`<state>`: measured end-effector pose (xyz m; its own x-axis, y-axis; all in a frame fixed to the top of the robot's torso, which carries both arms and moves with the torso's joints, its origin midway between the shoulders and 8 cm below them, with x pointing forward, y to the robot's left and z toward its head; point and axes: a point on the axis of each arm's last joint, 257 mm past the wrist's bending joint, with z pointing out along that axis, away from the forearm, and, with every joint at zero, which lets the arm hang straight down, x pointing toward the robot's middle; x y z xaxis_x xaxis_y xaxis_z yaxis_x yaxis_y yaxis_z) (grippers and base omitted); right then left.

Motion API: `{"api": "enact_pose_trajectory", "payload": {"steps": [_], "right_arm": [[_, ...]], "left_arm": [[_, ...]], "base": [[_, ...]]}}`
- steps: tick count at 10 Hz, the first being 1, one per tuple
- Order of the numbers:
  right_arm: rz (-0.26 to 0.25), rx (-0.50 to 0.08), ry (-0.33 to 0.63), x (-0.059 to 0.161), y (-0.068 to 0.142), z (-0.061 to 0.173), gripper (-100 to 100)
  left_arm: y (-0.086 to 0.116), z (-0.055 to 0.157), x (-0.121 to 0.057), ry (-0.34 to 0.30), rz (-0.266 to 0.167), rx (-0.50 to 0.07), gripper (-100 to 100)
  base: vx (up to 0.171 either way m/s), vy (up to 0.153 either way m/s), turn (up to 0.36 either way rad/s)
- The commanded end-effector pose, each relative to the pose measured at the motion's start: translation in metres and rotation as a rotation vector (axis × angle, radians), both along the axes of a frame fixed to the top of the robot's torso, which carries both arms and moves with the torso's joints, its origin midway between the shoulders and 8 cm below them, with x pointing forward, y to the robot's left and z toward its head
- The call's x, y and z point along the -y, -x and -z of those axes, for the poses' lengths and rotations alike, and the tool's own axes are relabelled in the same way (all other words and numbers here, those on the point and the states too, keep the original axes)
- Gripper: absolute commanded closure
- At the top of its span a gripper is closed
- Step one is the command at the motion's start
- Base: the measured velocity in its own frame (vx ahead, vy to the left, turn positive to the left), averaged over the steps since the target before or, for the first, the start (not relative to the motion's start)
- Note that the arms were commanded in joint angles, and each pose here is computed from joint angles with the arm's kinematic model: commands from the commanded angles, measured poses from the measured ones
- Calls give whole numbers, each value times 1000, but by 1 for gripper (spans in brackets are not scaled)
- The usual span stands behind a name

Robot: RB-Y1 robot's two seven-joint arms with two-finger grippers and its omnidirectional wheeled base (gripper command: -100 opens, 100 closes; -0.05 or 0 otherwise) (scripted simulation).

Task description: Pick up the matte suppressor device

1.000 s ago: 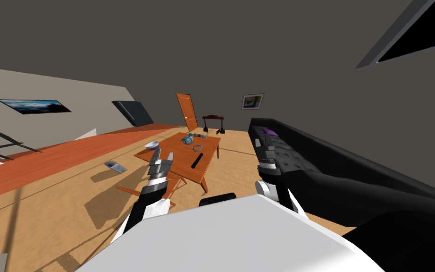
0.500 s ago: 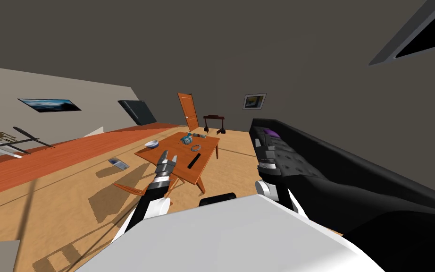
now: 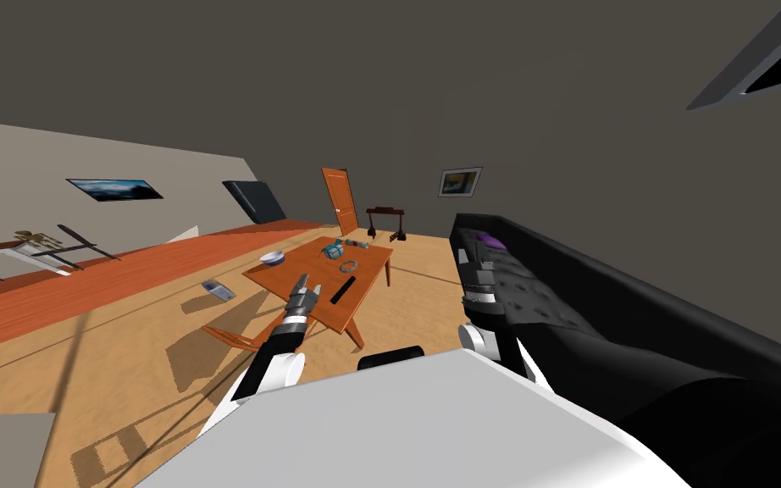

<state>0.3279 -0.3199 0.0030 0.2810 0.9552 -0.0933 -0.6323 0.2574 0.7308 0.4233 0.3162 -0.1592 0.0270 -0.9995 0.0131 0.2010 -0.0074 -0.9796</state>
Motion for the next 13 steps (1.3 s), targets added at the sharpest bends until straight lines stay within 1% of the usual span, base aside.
{"api": "enact_pose_trajectory", "payload": {"steps": [1,2,4,5,8,9,12,13], "right_arm": [[0,0,0,0,0,0,0],[0,0,0,0,0,0,0],[0,0,0,0,0,0,0],[0,0,0,0,0,0,0],[0,0,0,0,0,0,0],[0,0,0,0,0,0,0],[0,0,0,0,0,0,0],[0,0,0,0,0,0,0]], "left_arm": [[-6,24,-7,11,-5,-72,-100],[-6,27,-7,11,-6,-82,-100],[-12,59,-21,25,-22,-179,-100],[-12,61,-21,25,-22,-186,-100],[-16,107,-50,49,-65,-326,-100],[-16,111,-50,50,-66,-341,-100],[-12,155,-87,88,-133,-480,-100],[-12,158,-87,89,-134,-489,-100]], "base": [[59,-186,120],[34,-132,37],[34,-130,74],[46,-117,48],[87,-134,88],[114,-115,37],[139,-104,80],[121,-92,35]]}}
